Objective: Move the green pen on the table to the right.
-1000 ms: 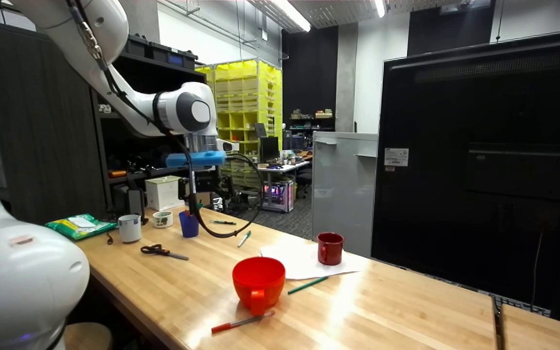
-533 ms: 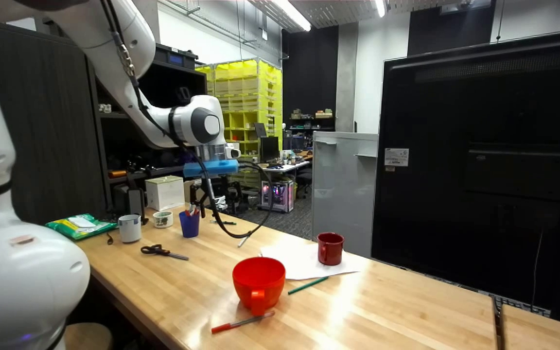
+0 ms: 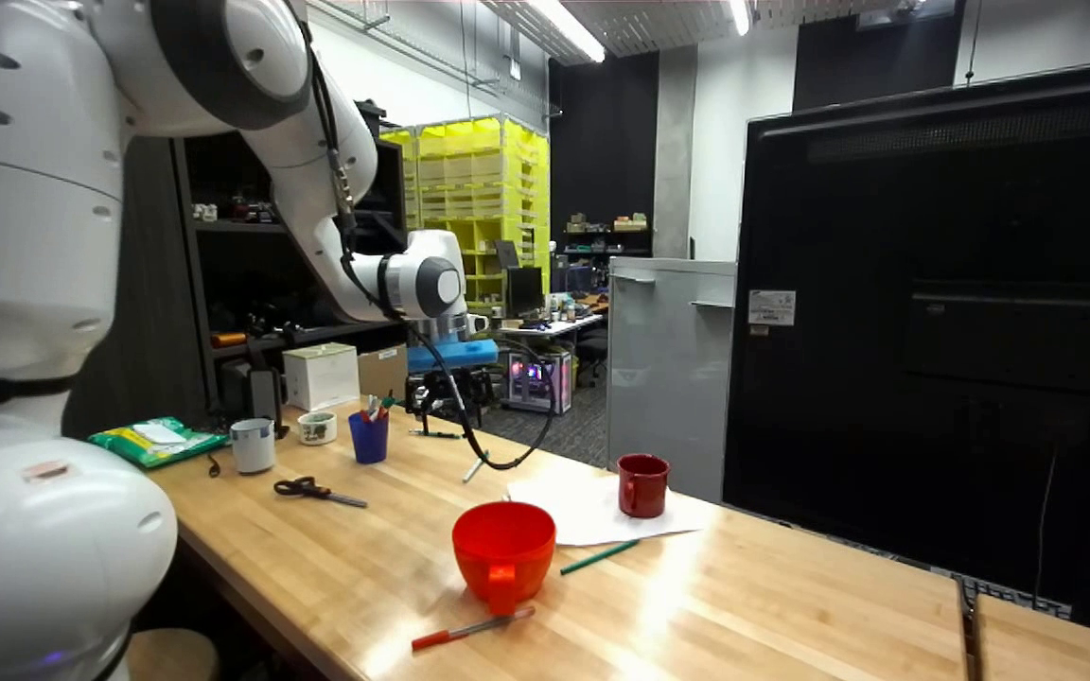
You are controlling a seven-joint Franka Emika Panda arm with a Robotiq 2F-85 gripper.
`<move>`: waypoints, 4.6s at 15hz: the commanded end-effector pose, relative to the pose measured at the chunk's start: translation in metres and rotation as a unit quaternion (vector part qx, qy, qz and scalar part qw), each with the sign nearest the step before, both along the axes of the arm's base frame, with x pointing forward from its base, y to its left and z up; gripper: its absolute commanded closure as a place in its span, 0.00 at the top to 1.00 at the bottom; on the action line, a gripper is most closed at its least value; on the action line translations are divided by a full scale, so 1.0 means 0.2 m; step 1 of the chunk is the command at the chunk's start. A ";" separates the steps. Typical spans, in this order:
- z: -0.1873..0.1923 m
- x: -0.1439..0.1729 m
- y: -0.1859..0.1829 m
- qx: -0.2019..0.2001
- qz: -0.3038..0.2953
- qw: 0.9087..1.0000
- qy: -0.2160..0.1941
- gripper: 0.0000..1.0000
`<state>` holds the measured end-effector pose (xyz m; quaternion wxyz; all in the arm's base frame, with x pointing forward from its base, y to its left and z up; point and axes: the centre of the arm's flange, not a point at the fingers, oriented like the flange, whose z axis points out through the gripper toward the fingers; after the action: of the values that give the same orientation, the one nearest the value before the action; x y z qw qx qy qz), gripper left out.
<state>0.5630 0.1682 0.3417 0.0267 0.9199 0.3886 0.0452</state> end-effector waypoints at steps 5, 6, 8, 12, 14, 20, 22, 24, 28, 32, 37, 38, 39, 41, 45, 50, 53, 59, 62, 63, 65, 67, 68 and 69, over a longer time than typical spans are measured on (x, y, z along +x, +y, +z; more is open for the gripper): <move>-0.14 0.36 0.13 0.024 0.008 1.000 0.001 1.00; -0.16 0.39 0.14 0.025 0.008 1.000 0.001 1.00; -0.21 0.44 0.15 0.030 -0.003 1.000 0.001 1.00; -0.33 0.51 0.17 0.033 -0.031 0.999 0.005 1.00; -0.39 0.53 0.18 0.031 -0.044 0.999 0.011 1.00; -0.53 0.57 0.19 0.019 -0.084 0.996 0.017 1.00; -0.57 0.56 0.18 0.011 -0.099 0.995 0.017 1.00; -0.58 0.56 0.18 0.003 -0.109 0.994 0.017 0.75; -0.58 0.56 0.17 0.003 -0.124 0.992 0.016 0.46; -0.57 0.56 0.18 0.006 -0.133 0.991 0.019 0.17; -0.52 0.55 0.17 0.016 -0.135 0.991 0.013 0.03; -0.50 0.55 0.17 0.017 -0.134 0.991 0.011 0.03; -0.45 0.54 0.16 0.016 -0.132 0.991 0.006 0.03; -0.35 0.53 0.14 0.018 -0.130 0.991 -0.004 0.03; -0.03 0.46 0.10 0.025 -0.122 0.992 -0.024 0.03; 0.11 0.51 0.11 0.022 -0.118 0.992 -0.025 0.11; 0.09 0.51 0.11 0.022 -0.118 0.993 -0.024 0.11; 0.03 0.52 0.11 0.023 -0.118 0.993 -0.020 0.11; 0.07 0.54 0.11 0.031 -0.125 0.991 -0.021 0.03; 0.11 0.54 0.09 0.032 -0.129 0.991 -0.025 0.03; 0.20 0.54 0.06 0.038 -0.138 0.989 -0.032 0.03; 0.30 0.55 0.00 0.043 -0.157 0.986 -0.042 0.03; 0.34 0.56 -0.03 0.048 -0.166 0.984 -0.046 0.03; 0.41 0.56 -0.08 0.051 -0.182 0.981 -0.053 0.03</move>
<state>0.6799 0.1735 0.3853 0.0119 0.9646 0.2442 0.0986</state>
